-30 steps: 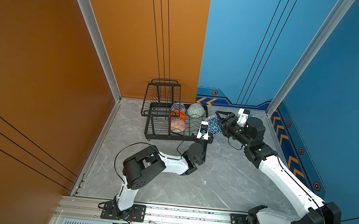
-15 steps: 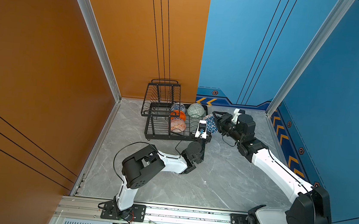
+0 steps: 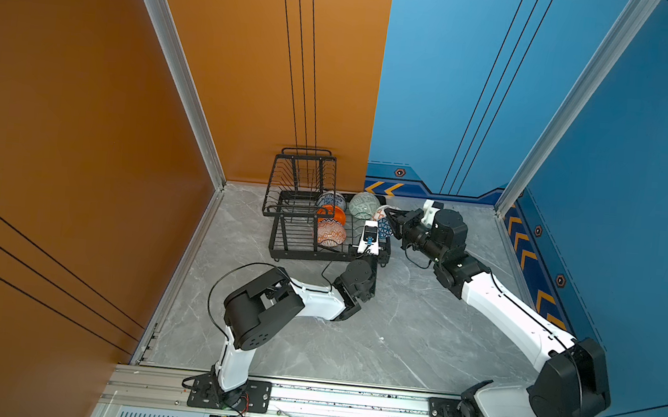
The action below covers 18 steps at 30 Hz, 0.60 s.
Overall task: Load the bowls into the dish rack
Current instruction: 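Grasp the blue bowl rim with the right gripper beside the left gripper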
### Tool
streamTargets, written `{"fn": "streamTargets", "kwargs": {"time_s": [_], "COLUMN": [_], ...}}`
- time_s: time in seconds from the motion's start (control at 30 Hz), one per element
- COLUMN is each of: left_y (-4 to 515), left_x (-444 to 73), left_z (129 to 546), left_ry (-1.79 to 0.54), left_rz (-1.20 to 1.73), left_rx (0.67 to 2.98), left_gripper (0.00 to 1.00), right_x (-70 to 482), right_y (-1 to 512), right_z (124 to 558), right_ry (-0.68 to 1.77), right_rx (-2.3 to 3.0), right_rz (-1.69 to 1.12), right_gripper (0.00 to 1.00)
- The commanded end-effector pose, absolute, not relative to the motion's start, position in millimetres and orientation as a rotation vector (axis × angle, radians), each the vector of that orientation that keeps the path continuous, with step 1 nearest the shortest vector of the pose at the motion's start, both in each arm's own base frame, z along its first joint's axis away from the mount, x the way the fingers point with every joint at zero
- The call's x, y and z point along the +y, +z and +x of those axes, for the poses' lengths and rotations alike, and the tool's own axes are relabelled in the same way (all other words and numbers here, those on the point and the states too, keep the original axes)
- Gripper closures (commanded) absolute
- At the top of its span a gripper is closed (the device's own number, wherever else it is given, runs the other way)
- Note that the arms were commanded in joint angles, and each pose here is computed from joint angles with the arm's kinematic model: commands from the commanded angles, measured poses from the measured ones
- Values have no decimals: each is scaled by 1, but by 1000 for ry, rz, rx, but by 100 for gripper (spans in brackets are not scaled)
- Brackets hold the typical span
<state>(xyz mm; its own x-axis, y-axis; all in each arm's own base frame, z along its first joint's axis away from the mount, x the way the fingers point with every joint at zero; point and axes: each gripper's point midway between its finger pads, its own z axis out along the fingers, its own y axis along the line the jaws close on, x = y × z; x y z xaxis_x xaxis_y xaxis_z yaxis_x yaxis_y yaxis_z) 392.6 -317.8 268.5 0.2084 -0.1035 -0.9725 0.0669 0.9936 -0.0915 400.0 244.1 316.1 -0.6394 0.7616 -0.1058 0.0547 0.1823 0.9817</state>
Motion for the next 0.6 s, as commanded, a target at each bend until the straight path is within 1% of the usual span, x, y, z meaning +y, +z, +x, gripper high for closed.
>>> {"fn": "streamTargets", "kwargs": {"time_s": [0.0, 0.03, 0.13, 0.17, 0.2, 0.27, 0.3, 0.33, 0.37, 0.5, 0.53, 0.57], "left_y": [325, 316, 317, 317, 318, 318, 318, 319, 319, 320, 320, 318], "left_x": [-307, -305, -302, -301, -300, -300, -300, -300, -300, -301, -302, -300], "left_z": [375, 374, 372, 372, 372, 370, 368, 367, 364, 351, 347, 343], "left_ry": [-229, -216, -221, -222, -220, -222, -226, -230, -235, -240, -239, -237], "left_rz": [-115, -100, -107, -111, -111, -108, -102, -94, -84, -49, -39, -32], "left_rx": [1236, 1253, 1253, 1253, 1253, 1253, 1252, 1251, 1251, 1253, 1256, 1260], "left_gripper": [100, 100, 100, 88, 83, 82, 77, 71, 62, 7, 1, 2], "right_x": [226, 226, 225, 225, 225, 228, 229, 229, 229, 226, 225, 225], "right_y": [323, 325, 329, 330, 332, 340, 346, 346, 347, 347, 347, 347], "right_z": [408, 407, 405, 404, 404, 403, 402, 402, 402, 404, 405, 407], "right_ry": [1378, 1374, 1371, 1373, 1376, 1412, 1432, 1434, 1432, 1410, 1418, 1432], "right_rx": [1809, 1806, 1800, 1797, 1792, 1756, 1734, 1731, 1722, 1697, 1686, 1675], "right_rz": [731, 723, 707, 701, 693, 644, 618, 610, 597, 572, 574, 578], "right_gripper": [100, 100, 100, 100, 100, 100, 100, 100, 100, 100, 100, 100]}}
